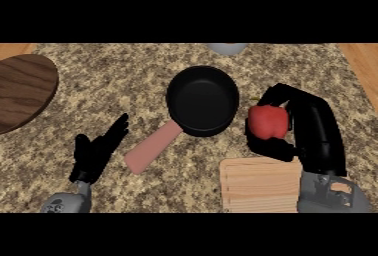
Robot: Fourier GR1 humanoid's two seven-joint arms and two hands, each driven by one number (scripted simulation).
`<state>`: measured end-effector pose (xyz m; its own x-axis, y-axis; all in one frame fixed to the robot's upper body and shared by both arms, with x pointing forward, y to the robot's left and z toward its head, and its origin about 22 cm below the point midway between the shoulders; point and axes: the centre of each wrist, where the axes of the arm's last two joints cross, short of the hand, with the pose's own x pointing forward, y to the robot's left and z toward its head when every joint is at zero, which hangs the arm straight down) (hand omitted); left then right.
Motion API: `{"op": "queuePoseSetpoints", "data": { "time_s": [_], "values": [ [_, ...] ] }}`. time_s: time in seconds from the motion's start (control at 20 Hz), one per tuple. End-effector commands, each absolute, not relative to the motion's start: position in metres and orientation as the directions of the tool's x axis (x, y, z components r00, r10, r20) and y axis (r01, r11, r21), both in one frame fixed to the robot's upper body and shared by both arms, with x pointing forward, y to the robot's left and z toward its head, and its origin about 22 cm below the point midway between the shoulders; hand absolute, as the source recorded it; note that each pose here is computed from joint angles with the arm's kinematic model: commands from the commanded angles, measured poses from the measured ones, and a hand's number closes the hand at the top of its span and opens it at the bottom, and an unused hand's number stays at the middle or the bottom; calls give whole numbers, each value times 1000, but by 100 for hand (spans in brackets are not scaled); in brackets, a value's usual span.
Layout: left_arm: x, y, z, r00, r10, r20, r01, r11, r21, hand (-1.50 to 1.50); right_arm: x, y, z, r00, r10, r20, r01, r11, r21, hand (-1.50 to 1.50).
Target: Pick the bell pepper from the cutting board and place it in the pot
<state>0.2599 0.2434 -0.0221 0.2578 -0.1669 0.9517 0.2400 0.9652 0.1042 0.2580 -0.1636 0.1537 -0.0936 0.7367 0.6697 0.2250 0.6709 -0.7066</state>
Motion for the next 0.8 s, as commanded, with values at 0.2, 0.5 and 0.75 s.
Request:
{"op": "queuePoseSetpoints", "data": {
  "time_s": [0.2, 0.5, 0.75],
  "values": [
    [259, 243, -23, 255, -192, 948, 259, 958, 124, 0, 327, -108, 196, -11, 845, 534, 125, 531, -838, 150],
    [258, 248, -27, 251, -179, 951, 268, 957, 110, 0, 364, -81, 169, 14, 913, 407, 51, 406, -912, 150],
    [256, 220, -23, 239, -181, 954, 263, 958, 116, 0, 381, -65, 146, 102, 990, 92, -13, 94, -995, 150]
  ]
}}
